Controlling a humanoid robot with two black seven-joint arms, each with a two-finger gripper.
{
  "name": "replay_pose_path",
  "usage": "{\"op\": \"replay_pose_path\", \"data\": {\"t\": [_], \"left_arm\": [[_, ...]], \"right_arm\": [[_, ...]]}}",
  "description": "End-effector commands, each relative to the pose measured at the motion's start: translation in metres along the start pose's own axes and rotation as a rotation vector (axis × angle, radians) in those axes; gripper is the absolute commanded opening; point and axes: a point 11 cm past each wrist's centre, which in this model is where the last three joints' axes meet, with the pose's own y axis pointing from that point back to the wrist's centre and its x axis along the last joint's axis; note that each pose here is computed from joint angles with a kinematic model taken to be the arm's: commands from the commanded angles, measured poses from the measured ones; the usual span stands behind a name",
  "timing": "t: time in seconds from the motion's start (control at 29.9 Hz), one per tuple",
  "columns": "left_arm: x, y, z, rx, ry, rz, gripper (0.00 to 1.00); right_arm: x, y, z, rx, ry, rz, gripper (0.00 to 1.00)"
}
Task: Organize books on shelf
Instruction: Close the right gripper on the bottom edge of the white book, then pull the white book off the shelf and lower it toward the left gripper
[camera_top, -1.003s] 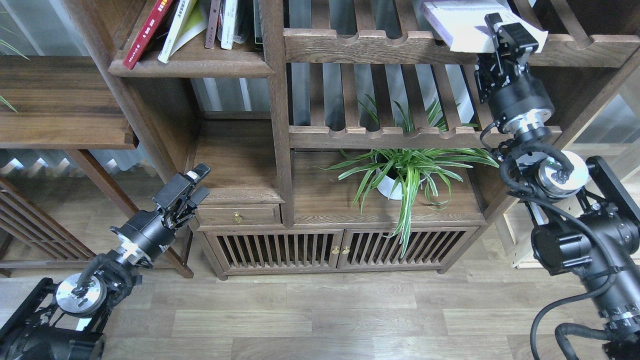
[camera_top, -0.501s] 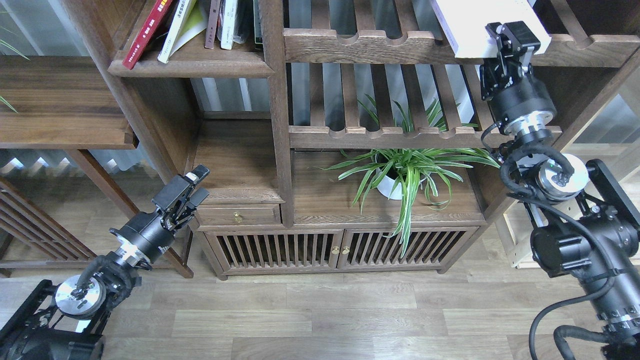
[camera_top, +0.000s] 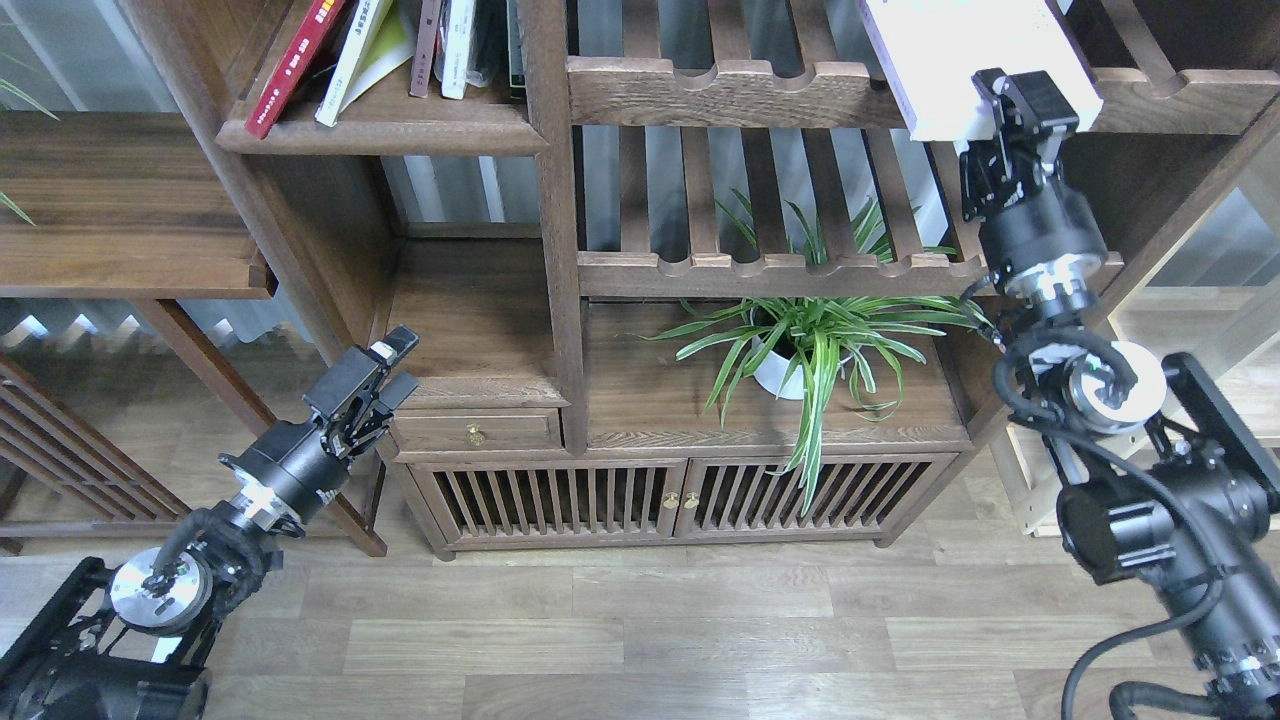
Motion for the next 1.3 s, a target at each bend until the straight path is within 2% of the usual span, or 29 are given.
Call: {"op": "replay_pose_path", "data": {"t": [0.0, 0.2, 0.43, 0.64, 0.94, 1.27], "left_arm": [[-0.001, -0.001, 0.001, -0.002, -0.001, -0.003, 0.99], [-0.001, -0.003, 0.0, 0.004, -0.001, -0.005, 0.99], [0.0, -0.003, -0.004, 0.007, 0.008, -0.003, 0.99], [0.002, -0.001, -0.016, 0.032, 0.02, -0.001, 0.99], [0.004, 0.003, -0.037, 0.055, 0.099, -0.015, 0.99], [0.01, 0.008, -0.06, 0.105, 0.139, -0.002, 0.99]], "right_arm": [[0.008, 0.014, 0.004, -0.015, 0.005, -0.02, 0.03], [0.02, 0.035, 0.008, -0.025, -0.002, -0.049, 0.03], [0.048, 0.081, 0.011, -0.036, -0.008, -0.03, 0.03], [0.075, 0.118, 0.03, -0.102, 0.004, 0.059, 0.03], [0.095, 0.151, 0.054, -0.175, 0.003, 0.141, 0.03], [0.103, 0.165, 0.096, -0.281, -0.044, 0.173, 0.03]]}}
